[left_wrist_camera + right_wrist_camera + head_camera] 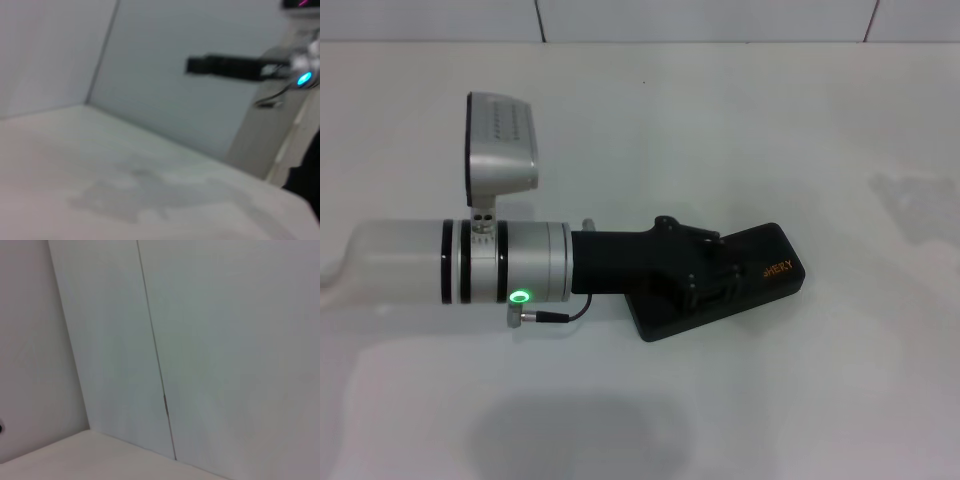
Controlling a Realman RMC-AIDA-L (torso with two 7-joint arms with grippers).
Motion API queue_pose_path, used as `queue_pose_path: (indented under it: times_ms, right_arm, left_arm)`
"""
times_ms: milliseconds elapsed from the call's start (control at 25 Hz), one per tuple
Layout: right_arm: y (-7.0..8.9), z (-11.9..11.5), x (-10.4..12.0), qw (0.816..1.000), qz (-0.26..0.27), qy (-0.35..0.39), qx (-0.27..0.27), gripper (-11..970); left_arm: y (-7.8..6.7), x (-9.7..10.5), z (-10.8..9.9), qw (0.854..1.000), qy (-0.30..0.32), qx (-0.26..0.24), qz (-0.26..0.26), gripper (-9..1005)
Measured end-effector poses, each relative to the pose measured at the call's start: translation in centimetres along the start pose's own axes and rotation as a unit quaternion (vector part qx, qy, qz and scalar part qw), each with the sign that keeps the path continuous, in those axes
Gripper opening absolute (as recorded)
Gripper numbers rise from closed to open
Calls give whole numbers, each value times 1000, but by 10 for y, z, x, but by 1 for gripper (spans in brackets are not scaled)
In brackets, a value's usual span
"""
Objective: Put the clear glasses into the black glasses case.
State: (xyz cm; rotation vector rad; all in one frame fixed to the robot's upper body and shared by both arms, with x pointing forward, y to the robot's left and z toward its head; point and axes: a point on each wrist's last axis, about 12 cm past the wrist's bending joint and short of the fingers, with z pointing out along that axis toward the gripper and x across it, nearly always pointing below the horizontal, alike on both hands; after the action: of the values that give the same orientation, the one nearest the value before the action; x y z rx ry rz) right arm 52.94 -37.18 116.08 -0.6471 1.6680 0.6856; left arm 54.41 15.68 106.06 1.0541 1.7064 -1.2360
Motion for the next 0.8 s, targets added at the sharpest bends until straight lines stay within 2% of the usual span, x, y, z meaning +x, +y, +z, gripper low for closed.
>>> queue_pose_path:
  times_ms: [240,360,520,640,760,800]
  right_arm:
    - [0,0,1,1000,0,3,-3,108]
    - [3,4,1,1000,-4,3,-18,111]
    - [10,11,5,999,-14,1,-52,115]
    - [18,26,10,996,-8,9,-91,118]
    - [31,45,17,989,-7,32,-145,121]
    - [34,49,19,987,-10,38,-158,155]
  left_arm:
    - [-5,-8,-1,999,-12,31,14,254]
    - [-1,-8,-5,1000,-14,16,13,255]
    - [3,-12,-19,999,-39,-6,16,256]
    - [1,-14,-34,998,-54,-15,36,270]
    - [-3,-16,-47,997,-62,-4,45,284]
    - [-5,-17,-52,997,-65,2,46,289]
